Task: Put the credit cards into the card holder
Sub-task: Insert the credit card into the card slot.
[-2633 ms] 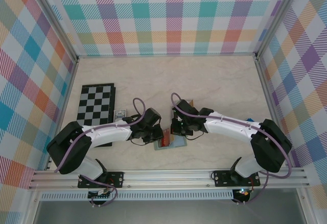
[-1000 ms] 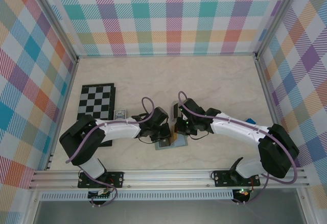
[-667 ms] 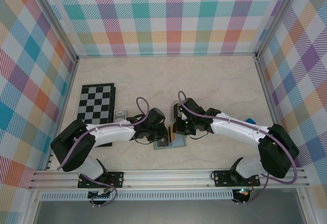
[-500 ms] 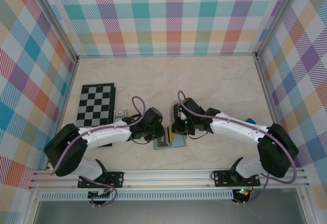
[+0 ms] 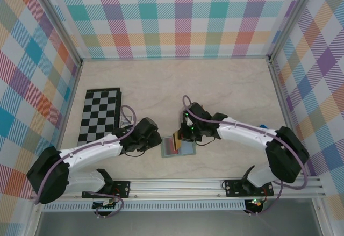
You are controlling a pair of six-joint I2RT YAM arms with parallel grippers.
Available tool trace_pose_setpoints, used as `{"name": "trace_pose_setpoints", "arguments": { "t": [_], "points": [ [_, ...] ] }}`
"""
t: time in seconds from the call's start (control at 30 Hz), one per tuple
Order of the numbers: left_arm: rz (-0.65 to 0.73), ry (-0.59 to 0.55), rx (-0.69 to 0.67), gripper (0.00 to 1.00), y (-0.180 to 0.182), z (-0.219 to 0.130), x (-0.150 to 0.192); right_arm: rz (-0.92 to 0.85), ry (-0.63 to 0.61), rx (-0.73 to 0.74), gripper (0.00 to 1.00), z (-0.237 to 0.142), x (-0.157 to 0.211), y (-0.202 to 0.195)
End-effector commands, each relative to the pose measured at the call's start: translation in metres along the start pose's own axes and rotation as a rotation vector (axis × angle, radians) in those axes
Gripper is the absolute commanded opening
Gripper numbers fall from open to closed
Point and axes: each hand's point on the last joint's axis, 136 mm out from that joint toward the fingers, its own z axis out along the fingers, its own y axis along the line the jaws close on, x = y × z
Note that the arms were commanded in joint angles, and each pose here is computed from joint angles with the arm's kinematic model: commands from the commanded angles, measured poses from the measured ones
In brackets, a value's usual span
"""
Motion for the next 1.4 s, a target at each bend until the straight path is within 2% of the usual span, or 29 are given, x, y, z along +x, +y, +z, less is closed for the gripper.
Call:
{"name": "trace_pose_setpoints", "arguments": {
  "t": [0.0, 0.13, 0.3, 0.63, 0.87, 0.97, 1.37],
  "points": [
    [0.066, 0.103, 0.094, 0.52, -0.024, 0.014, 0.011, -0.025, -0.022, -0.043, 0.02, -0.008, -0.002, -0.007],
    [0.076, 0.168, 0.105, 0.47, -0.033, 0.03, 0.019, -0.03, -0.008, -0.095, 0.02, -0.003, 0.001, -0.013],
    [0.065, 0.183, 0.069, 0.41, -0.027, 0.041, 0.021, -0.048, 0.001, -0.153, 0.02, 0.004, 0.004, -0.011],
    [0.063, 0.197, 0.006, 0.34, -0.013, 0.05, 0.023, -0.115, 0.018, -0.12, 0.02, 0.021, 0.006, -0.023],
    [0.062, 0.201, -0.005, 0.31, -0.009, 0.052, 0.024, -0.132, 0.028, -0.098, 0.02, 0.028, 0.007, -0.031],
    [0.064, 0.207, -0.006, 0.3, -0.008, 0.055, 0.025, -0.108, 0.034, -0.146, 0.02, 0.034, 0.01, -0.028],
    [0.049, 0.19, 0.002, 0.31, -0.009, 0.053, 0.023, 0.003, 0.026, -0.152, 0.04, 0.047, 0.013, -0.038]
  ]
}}
